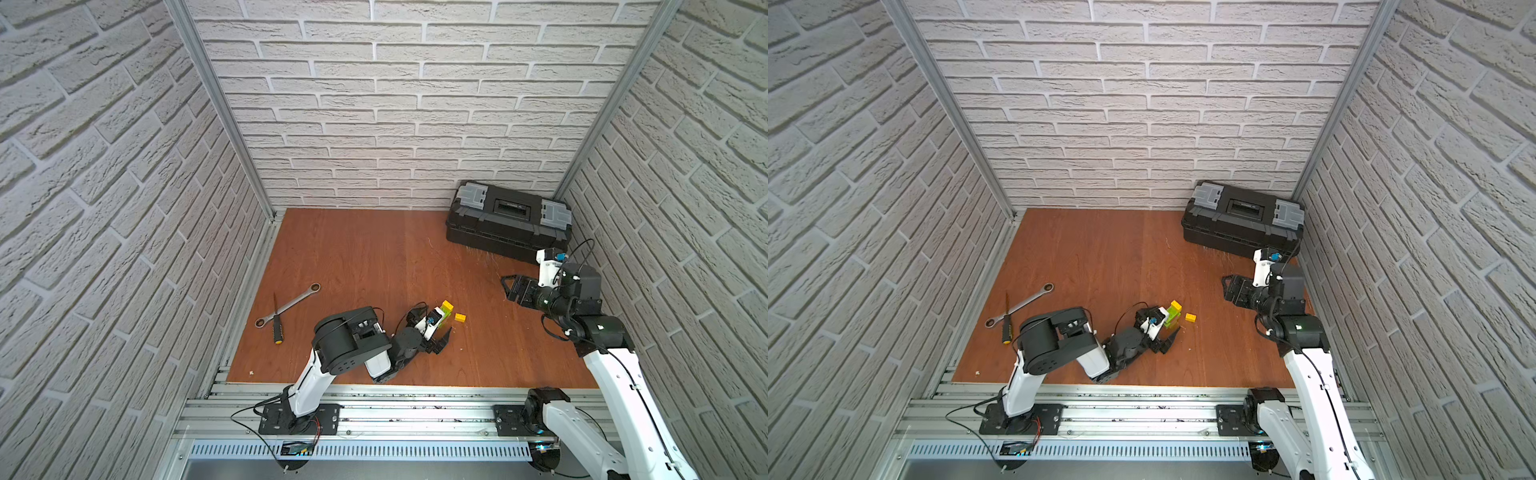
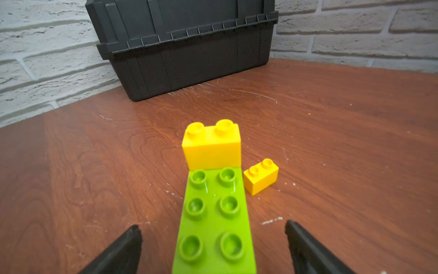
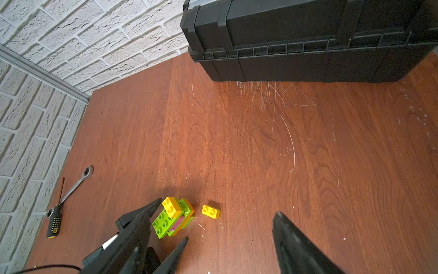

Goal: Assemble a carrot with lego
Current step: Adjust the lego brick at the center of the board, then move the lego brick at the center of the board.

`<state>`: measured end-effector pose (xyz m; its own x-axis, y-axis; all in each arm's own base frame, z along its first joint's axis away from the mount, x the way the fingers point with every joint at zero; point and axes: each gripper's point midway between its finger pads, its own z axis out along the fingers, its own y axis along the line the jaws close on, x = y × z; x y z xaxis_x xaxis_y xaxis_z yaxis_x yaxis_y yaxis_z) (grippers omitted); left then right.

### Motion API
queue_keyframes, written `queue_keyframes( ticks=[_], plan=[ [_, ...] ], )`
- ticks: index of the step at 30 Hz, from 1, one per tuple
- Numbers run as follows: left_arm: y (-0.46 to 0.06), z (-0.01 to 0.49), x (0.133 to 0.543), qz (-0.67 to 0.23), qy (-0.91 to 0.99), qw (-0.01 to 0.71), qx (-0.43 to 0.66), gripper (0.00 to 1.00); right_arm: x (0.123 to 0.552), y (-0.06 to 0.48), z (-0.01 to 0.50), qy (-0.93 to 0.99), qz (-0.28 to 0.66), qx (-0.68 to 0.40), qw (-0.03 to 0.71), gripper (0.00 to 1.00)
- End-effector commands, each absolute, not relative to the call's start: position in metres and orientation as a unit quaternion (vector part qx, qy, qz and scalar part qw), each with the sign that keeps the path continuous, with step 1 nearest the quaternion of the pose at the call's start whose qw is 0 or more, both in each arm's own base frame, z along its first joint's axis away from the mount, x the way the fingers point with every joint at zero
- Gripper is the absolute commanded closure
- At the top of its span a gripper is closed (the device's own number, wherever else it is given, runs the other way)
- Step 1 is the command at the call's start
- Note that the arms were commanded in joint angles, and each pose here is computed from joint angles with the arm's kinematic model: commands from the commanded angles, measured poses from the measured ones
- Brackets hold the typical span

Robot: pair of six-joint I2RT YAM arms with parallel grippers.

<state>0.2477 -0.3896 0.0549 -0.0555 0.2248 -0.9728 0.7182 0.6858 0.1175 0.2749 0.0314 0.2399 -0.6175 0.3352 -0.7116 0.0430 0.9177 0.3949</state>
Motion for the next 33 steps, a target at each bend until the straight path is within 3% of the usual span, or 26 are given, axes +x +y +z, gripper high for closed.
queue_keyframes(
  ticks=[1,7,11,16,21,26,33],
  plan=[
    [-0.388,0.086,0.244,-0.210,0.676,0.628,0.324,0.02,0.281,0.034,0.250,0.878,0.175,0.096,0.436,0.17],
    [-0.377,0.105,0.234,-0.202,0.668,0.643,0.315,0.02,0.293,0.042,0.221,0.903,0.199,0.113,0.365,0.18],
    [-0.363,0.131,0.224,-0.196,0.659,0.663,0.295,0.02,0.300,0.065,0.187,0.930,0.229,0.091,0.272,0.20],
    [-0.326,0.189,0.219,-0.185,0.646,0.708,0.216,0.02,0.300,0.095,0.132,0.969,0.185,0.050,0.157,0.21],
    [-0.297,0.235,0.223,-0.156,0.674,0.698,0.185,0.02,0.320,0.099,0.105,0.961,0.200,0.104,0.160,0.28],
    [-0.243,0.279,0.219,-0.171,0.675,0.710,0.107,0.02,0.334,0.101,0.083,0.962,0.198,0.121,0.141,0.51],
    [-0.180,0.300,0.214,-0.209,0.697,0.685,0.024,0.02,0.331,0.107,0.055,0.967,0.194,0.120,0.110,0.55]
  ],
)
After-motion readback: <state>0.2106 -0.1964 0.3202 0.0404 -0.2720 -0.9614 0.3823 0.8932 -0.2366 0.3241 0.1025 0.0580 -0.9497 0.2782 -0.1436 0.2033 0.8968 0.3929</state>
